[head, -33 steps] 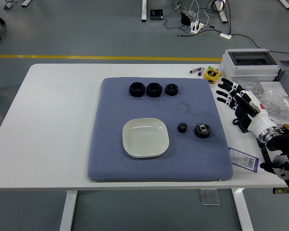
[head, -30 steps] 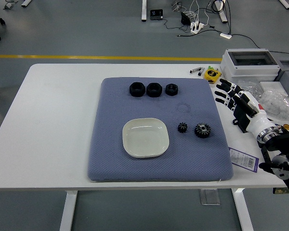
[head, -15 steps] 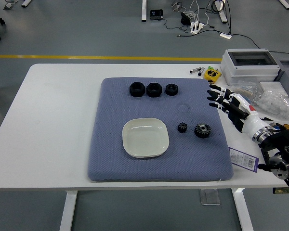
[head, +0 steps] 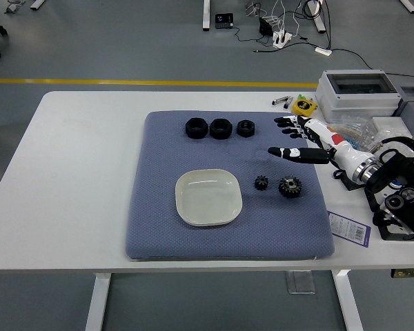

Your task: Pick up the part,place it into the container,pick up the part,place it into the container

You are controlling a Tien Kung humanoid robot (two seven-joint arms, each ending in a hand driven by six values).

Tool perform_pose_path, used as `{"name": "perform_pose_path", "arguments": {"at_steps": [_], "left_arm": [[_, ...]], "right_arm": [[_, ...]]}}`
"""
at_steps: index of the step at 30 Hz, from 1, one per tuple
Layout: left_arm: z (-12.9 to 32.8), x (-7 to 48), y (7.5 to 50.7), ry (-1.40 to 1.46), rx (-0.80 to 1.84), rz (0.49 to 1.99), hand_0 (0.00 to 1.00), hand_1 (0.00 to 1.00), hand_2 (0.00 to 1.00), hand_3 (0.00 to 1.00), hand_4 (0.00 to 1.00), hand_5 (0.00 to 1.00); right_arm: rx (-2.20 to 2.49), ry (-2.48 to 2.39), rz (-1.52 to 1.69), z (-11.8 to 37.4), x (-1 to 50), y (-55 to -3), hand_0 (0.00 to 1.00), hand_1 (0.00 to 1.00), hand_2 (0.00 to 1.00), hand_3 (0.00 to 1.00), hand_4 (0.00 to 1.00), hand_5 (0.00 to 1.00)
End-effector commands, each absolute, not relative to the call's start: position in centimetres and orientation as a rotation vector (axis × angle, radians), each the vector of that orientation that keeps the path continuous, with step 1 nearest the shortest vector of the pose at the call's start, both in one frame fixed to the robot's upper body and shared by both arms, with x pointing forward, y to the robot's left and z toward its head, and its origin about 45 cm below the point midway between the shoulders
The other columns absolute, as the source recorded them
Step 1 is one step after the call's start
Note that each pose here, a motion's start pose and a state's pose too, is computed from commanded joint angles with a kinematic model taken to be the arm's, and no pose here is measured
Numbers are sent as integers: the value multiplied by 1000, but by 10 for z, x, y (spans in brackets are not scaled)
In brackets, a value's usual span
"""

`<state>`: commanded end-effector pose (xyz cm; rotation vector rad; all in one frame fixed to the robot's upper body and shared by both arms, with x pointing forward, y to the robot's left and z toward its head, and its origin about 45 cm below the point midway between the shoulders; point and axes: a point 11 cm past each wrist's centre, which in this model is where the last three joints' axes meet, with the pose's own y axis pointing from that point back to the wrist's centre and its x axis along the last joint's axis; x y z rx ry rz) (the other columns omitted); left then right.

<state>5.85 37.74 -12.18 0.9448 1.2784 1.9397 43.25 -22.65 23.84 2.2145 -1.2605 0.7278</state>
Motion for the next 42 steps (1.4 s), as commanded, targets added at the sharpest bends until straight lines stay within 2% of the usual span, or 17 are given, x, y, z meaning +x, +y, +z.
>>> {"name": "perform_pose_path", "arguments": {"at_steps": [4,5,7,22,23,40,41,42], "left_arm": [[-122,60,376,1277,941,1938,712,639,675,579,627,747],[-122,61,376,1276,939,1938,712,639,675,578,628,749],[-122,61,376,1277,931,1943,712,639,675,578,628,749],[-122,57,375,1284,918,1962,714,639,674,576,633,752],[-122,57,375,1284,918,1963,713,639,674,575,633,751],[-122,58,376,1289,915,1973,711,639,668,573,622,739],[-122,58,376,1289,914,1973,711,638,667,573,620,736],[-122,59,376,1288,914,1973,711,638,667,573,620,736]], "right_arm": [[2117,-1085,916,238,434,-215,819,793,814,823,990,389],[2084,-1034,959,237,435,-213,776,755,779,786,991,355],[2028,-951,1007,235,435,-211,776,755,779,786,991,355],[1878,-805,1031,216,445,-218,743,734,758,781,991,341],[1872,-797,1033,215,445,-218,708,712,745,767,986,341],[1759,-669,1093,186,440,-219,684,696,734,756,955,323],[1754,-668,1099,186,441,-219,664,679,717,703,921,324],[1748,-669,1105,186,442,-219,664,679,717,703,921,324]]}}
